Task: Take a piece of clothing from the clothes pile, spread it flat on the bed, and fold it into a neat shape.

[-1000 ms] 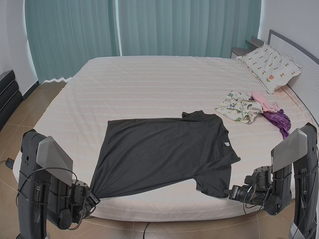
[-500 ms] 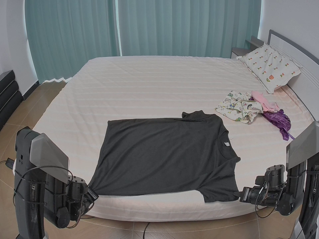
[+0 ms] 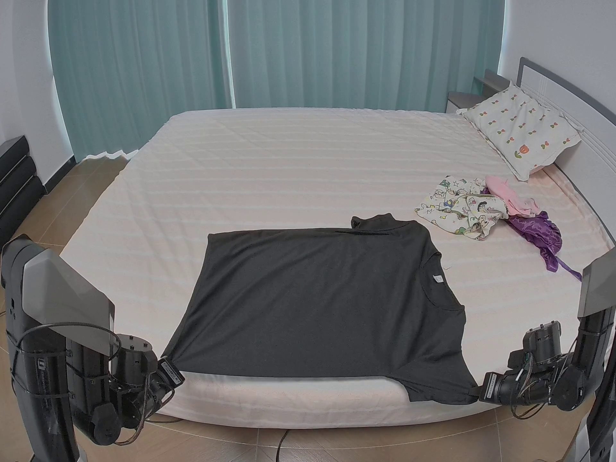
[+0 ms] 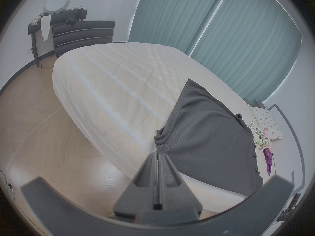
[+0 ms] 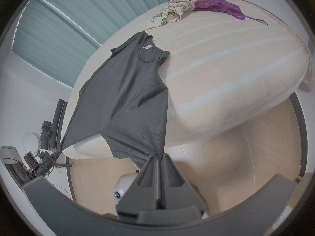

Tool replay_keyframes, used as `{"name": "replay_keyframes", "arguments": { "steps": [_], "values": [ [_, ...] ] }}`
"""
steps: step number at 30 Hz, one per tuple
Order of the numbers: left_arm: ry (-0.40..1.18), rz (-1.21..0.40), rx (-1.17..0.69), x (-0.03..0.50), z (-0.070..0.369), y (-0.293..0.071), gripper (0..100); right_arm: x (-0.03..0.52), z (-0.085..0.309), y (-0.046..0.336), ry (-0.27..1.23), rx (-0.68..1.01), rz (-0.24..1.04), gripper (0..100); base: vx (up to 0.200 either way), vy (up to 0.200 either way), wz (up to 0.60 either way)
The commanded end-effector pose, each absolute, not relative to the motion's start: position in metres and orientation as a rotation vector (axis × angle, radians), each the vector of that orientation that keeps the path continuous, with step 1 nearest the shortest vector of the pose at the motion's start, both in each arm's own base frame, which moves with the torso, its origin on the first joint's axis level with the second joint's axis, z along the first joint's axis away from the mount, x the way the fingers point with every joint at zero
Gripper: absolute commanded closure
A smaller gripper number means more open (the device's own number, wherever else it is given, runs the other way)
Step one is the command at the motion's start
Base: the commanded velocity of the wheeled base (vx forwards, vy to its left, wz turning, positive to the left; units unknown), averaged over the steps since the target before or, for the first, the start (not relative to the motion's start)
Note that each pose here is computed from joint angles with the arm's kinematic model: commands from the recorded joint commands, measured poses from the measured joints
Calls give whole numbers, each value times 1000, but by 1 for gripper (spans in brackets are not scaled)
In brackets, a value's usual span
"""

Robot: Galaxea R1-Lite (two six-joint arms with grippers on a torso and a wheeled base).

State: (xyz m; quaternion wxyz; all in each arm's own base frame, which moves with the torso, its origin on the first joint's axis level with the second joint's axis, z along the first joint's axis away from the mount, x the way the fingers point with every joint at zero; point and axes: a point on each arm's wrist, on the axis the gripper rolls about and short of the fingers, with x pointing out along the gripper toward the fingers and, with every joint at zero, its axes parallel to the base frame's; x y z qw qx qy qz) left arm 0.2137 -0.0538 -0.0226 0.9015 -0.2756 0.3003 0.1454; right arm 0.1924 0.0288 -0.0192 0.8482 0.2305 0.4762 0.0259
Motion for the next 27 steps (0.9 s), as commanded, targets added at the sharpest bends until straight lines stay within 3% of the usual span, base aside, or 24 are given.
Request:
{"name": "replay_keyframes", "arguments": {
  "steps": [1,10,27],
  "values": [
    [628,314,-543,208,-21,-53,100,179,1,27,992,484,53,100,0,0,0],
    [769,297,-456,190,-21,-63,100,172,2,23,1022,449,-34,100,0,0,0],
    [979,303,-374,161,-25,-74,100,159,13,21,1055,387,-15,100,0,0,0]
  ]
}}
